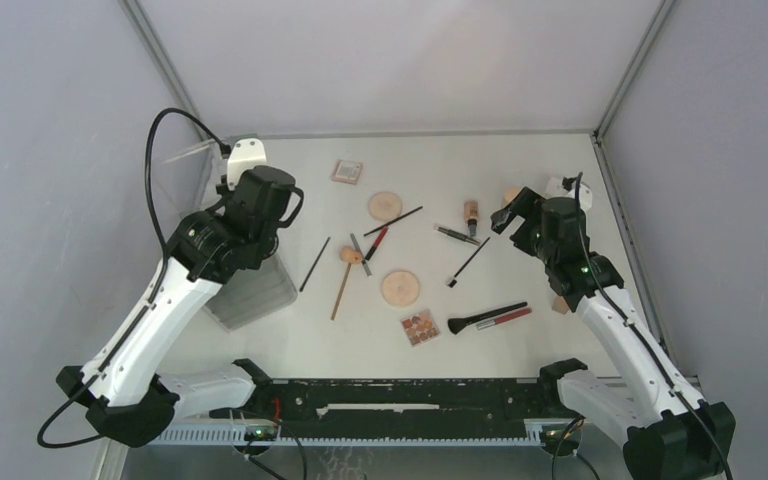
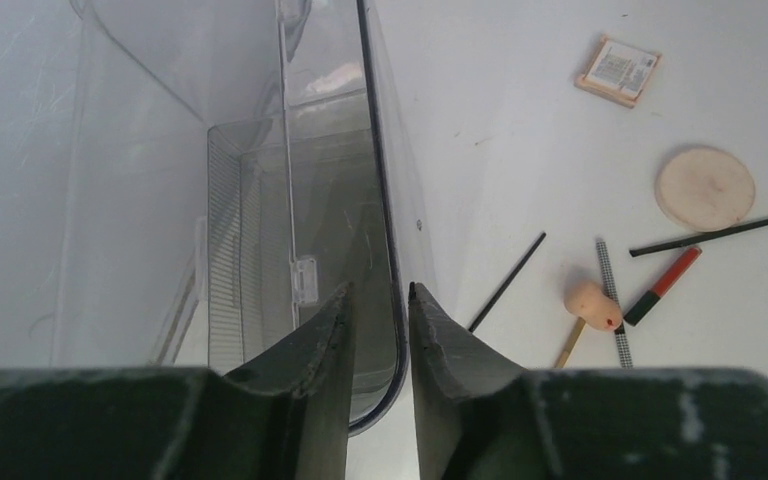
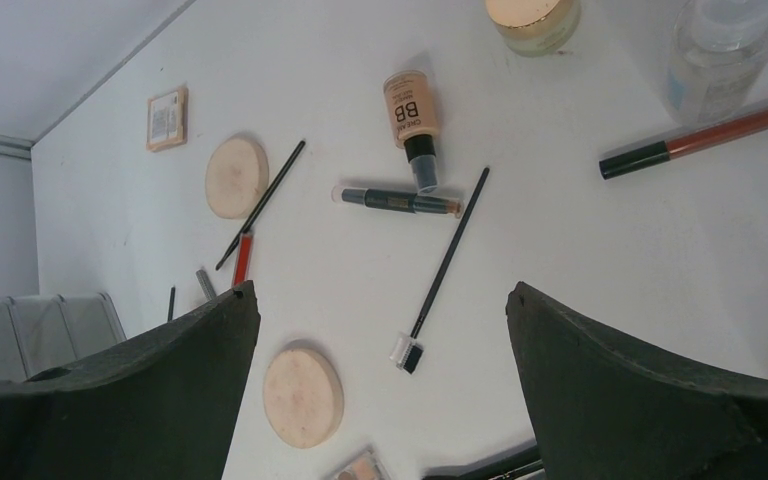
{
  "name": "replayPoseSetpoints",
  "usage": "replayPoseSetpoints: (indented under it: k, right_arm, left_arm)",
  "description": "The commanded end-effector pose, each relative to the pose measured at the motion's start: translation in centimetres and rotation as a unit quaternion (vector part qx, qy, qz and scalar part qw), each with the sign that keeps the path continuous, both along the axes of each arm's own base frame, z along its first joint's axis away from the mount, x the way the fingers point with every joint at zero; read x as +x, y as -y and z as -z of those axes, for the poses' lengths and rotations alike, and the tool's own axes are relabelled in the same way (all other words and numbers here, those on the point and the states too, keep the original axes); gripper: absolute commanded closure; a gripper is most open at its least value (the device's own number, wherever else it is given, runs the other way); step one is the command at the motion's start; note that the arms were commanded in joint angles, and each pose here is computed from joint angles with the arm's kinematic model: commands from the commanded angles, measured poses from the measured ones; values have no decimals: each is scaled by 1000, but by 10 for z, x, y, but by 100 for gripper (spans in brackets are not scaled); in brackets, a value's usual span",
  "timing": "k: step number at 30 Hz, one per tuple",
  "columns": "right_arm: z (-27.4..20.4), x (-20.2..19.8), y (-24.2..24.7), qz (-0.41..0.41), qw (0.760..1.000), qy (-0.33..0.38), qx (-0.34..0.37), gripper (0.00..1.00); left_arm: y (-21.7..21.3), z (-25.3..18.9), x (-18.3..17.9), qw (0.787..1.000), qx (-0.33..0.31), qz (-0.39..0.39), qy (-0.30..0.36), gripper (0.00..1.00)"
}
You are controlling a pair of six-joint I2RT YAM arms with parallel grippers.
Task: Organize the makeup
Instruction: Move the storage box to the center of the board.
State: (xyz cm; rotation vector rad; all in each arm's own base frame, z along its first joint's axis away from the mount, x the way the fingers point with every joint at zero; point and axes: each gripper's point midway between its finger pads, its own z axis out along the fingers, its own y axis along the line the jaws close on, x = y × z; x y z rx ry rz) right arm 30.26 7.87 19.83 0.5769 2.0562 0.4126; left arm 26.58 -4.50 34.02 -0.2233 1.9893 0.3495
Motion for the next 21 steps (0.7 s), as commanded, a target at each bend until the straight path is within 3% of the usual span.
replayPoseSetpoints:
  k: [1,8,21]
  right_arm:
    - [-19,7,0,0,1000,30,2,1]
    - [-17,6,3,4,1000,26,-4,1]
    - [-16,6,3,0,1000,24,-7,1]
  left_arm:
    - [-11,10,0,999,5,-34,-4,74]
    - [-17,13,8,999,-5,-40,3,100]
    - [-6,-8,92,998,-35,-10,43,100]
